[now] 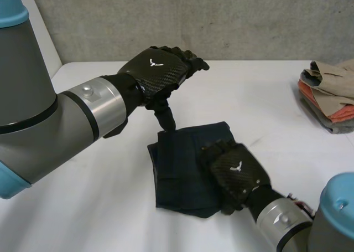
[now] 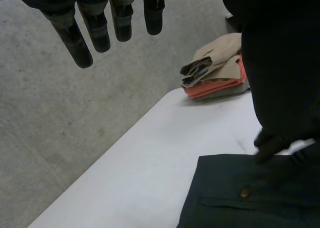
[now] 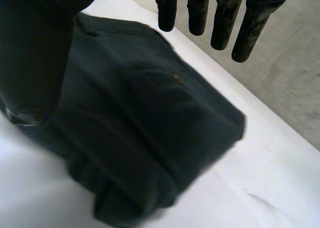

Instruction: Fold the laundry.

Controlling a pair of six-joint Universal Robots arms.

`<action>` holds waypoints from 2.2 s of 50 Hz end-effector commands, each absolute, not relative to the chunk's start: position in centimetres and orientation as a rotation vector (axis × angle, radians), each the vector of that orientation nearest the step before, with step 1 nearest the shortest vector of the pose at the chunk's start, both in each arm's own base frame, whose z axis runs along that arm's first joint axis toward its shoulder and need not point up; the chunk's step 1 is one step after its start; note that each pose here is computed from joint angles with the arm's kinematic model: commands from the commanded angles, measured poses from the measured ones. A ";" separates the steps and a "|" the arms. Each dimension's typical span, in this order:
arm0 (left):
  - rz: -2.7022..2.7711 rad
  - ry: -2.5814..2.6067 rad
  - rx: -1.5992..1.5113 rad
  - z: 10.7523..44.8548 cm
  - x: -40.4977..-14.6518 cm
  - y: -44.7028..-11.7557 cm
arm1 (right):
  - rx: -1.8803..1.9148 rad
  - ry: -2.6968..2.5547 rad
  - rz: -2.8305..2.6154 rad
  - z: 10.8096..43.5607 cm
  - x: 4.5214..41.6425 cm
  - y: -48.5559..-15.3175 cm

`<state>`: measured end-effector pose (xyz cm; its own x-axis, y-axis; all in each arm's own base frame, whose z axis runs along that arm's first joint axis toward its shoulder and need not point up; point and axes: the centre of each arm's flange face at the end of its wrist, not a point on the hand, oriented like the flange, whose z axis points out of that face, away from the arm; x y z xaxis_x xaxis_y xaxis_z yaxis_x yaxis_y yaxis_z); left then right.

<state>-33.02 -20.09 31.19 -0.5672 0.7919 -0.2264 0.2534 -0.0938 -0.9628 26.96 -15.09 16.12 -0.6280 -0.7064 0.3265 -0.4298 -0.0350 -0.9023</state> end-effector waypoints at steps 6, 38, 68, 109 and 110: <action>1.684 -1.712 -1.156 31.5 -33.4 -19.8 | -1.286 1.956 -1.688 12.2 28.1 -14.4; 1.644 -1.747 -1.161 30.4 -33.3 -19.8 | -1.334 1.813 -1.988 11.1 33.1 -22.8; 1.659 -1.746 -1.156 30.6 -33.1 -20.0 | -1.365 1.877 -2.041 14.0 23.8 -37.2; 1.702 -1.718 -1.144 31.9 -32.9 -19.5 | -1.008 1.242 -2.676 25.5 2.5 -54.7; 1.700 -1.717 -1.144 31.9 -32.9 -19.5 | -1.017 1.277 -2.643 24.0 1.9 -54.9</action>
<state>-32.90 -19.56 31.76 -0.5473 0.8061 -0.2249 0.2369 -0.1085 -0.9655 4.82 -53.89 29.15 -0.8098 -0.2394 0.5356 -0.2111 -0.7330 -0.6467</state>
